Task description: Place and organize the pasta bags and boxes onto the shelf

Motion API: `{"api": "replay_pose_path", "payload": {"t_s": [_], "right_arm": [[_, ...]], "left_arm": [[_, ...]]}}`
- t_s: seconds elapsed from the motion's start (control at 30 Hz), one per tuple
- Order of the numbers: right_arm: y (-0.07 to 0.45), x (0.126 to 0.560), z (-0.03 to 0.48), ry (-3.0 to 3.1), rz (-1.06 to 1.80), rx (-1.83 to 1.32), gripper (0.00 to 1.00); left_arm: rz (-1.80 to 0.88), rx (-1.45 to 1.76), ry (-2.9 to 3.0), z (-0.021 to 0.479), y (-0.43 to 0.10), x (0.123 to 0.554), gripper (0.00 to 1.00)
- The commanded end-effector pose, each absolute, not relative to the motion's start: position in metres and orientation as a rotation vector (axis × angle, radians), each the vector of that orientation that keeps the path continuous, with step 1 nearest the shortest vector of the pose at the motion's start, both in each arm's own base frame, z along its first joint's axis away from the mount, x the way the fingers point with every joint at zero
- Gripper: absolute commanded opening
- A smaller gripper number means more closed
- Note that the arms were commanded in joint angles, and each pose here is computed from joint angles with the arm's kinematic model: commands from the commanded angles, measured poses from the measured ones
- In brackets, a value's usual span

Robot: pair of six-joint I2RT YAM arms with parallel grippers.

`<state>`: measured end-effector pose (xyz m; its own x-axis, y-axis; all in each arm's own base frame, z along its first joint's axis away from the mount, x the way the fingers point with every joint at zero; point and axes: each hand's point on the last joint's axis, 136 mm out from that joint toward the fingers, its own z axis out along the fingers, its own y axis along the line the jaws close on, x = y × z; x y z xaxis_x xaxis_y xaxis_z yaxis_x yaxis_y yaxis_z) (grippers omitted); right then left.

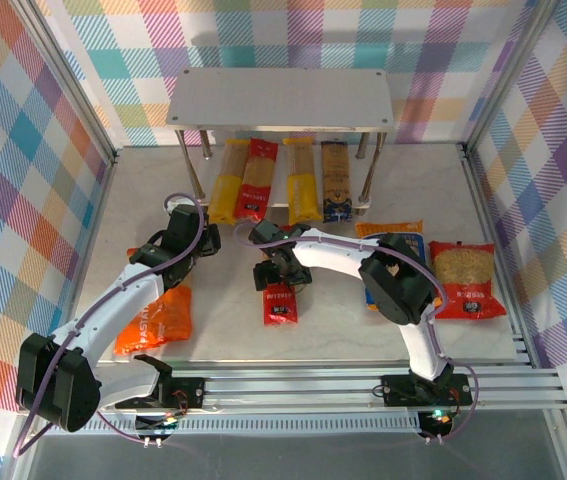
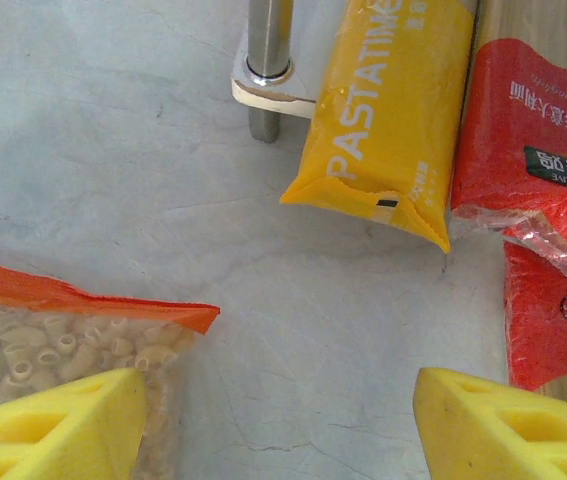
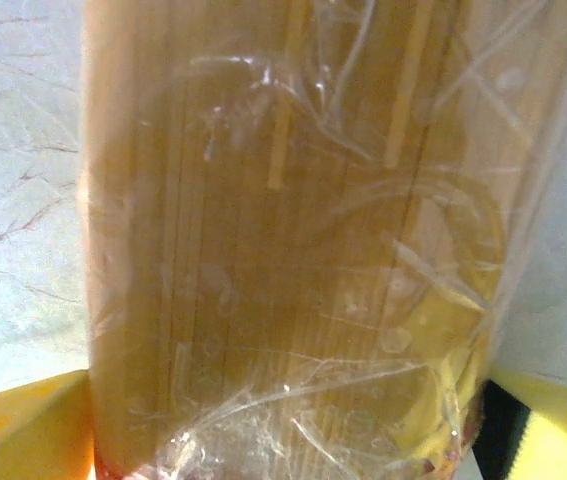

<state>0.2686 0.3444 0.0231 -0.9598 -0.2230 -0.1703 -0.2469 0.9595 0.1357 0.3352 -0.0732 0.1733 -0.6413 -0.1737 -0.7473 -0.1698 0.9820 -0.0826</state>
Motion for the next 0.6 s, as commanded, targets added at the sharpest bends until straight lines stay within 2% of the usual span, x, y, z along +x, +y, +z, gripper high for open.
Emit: {"api": "replay_pose_path", "payload": {"t_s": [0.0,0.27,0.47,0.57], "right_arm": [[0.343,0.249,0.001,3.056,0.229,-0.401,0.83],[0.328,0.232,0.002,3.096,0.219,-0.438,0.64],[0.324,0.222,0.016,3.099,0.267,-0.465,0.33],[0.326,0.220,0.026,3.091,0.312,-0.480,0.21]], "left_arm": [[-0.032,-0.270,2.259,0.175,-0.071,0.336,0.71],[-0.038,-0.266,2.265,0.174,-0.073,0.338,0.71],[-0.051,-0.267,2.267,0.174,-0.076,0.340,0.70],[-0.056,-0.267,2.266,0.175,-0.077,0.341,0.70]]}}
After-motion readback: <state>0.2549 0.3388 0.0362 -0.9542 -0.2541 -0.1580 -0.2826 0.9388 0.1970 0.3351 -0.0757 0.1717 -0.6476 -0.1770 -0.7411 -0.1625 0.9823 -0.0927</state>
